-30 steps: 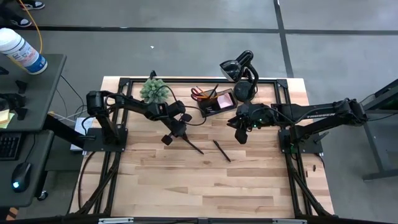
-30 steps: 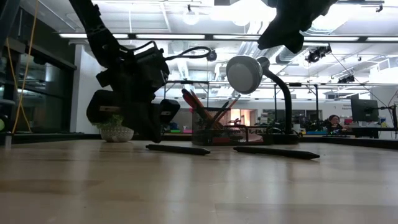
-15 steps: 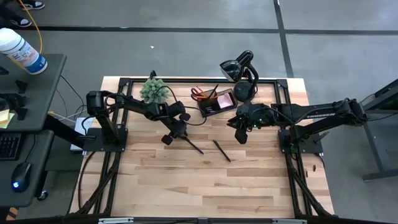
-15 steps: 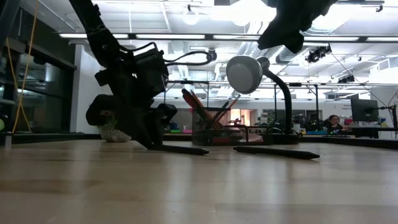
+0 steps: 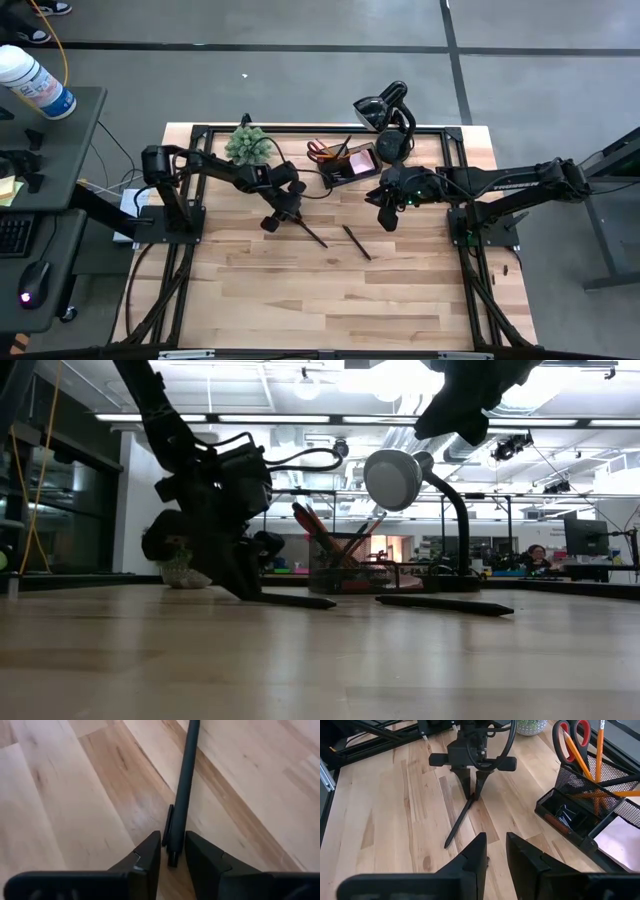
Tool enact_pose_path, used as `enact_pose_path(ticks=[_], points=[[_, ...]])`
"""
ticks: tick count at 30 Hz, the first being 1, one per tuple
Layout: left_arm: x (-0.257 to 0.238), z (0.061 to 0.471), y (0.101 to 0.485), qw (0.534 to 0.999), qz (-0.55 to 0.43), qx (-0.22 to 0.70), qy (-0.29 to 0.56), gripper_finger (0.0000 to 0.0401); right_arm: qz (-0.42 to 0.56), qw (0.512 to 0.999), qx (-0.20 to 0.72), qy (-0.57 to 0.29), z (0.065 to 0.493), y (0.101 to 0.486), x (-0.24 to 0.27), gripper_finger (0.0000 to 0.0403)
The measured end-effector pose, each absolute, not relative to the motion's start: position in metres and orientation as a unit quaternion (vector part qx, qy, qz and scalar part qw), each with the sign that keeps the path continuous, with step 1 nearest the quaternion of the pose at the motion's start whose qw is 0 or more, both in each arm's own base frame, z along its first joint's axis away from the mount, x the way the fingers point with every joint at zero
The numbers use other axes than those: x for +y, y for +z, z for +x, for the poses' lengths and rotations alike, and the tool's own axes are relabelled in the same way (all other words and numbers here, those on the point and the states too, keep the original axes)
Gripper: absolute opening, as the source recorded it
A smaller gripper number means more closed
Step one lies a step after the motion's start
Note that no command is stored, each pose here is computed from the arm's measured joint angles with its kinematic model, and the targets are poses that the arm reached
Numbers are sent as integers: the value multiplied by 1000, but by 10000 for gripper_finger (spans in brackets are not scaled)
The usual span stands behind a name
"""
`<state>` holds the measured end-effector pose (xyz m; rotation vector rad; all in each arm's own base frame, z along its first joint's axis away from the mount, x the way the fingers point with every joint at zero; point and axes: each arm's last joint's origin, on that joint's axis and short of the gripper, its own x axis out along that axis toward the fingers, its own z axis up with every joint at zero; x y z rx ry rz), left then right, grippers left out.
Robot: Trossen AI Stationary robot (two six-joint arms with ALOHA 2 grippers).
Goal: Pick and place office supplies into organizer
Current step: Put the left black pen into the black desk organizer
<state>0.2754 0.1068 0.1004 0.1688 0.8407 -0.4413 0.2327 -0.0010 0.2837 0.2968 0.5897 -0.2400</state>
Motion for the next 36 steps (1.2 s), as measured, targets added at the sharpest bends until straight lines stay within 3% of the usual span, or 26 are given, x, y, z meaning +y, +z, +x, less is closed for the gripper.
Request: enact_pose_path(ticks=[16,36], points=[[105,275,100,885,85,395,-232,5,145,939,288,-118,233,284,-1,67],[107,285,122,901,63,352,-244,2,145,939,289,-119,233,284,-1,67]])
